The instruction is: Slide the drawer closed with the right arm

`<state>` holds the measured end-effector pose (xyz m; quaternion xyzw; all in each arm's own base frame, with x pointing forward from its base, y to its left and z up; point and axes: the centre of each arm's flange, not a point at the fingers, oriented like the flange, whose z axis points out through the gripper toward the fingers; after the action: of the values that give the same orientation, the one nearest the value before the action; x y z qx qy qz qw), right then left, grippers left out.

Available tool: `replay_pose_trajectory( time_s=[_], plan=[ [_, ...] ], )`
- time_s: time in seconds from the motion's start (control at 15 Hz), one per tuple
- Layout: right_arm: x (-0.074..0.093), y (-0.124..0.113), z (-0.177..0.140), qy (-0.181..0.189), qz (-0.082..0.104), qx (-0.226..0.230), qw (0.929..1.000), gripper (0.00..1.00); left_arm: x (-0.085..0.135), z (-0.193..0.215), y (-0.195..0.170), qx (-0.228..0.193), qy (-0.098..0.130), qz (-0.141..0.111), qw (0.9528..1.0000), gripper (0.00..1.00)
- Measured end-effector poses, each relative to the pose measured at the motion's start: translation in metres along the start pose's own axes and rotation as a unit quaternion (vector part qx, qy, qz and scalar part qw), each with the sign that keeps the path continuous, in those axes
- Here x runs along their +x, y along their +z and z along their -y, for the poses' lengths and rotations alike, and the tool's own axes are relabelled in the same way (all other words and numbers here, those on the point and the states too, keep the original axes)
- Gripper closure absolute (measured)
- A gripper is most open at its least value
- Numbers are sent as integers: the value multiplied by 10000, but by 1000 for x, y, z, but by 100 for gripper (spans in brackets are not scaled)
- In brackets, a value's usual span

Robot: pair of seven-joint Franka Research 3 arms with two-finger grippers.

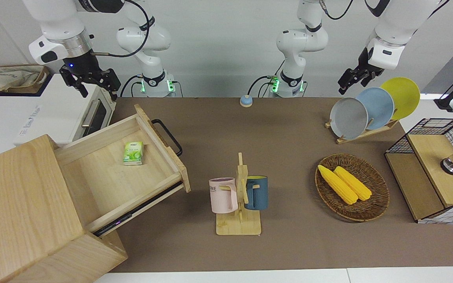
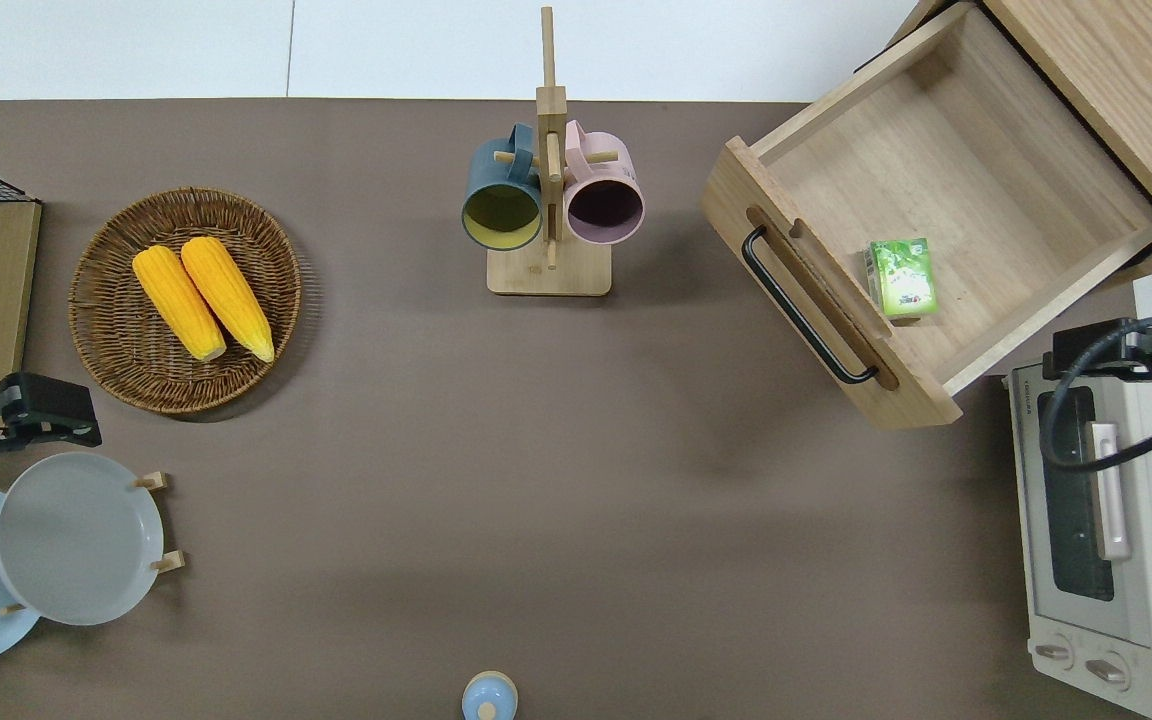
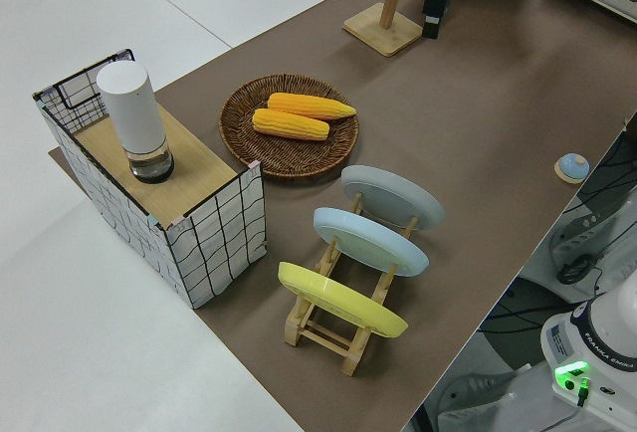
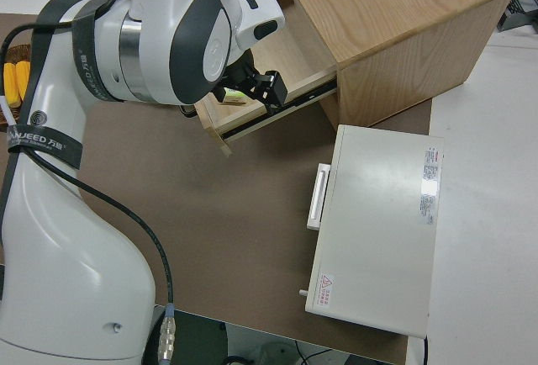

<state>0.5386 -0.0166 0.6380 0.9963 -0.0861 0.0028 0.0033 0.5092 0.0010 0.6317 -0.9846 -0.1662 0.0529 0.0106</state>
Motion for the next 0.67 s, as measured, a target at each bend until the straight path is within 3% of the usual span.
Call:
replay_pose_trajectory(
  time_s=[0.47,0.6,0.67],
  plan=[
    [0,-2,5,-46,-21,0,10000,1,0,0,0,0,0,0,10000,0],
    [-1,-2,6,-57,-21,-1,10000,4,0,0,0,0,0,0,10000,0],
    [-1,-2,6,-57,-29,-23,10000,10,0,0,0,0,0,0,10000,0]
  ],
)
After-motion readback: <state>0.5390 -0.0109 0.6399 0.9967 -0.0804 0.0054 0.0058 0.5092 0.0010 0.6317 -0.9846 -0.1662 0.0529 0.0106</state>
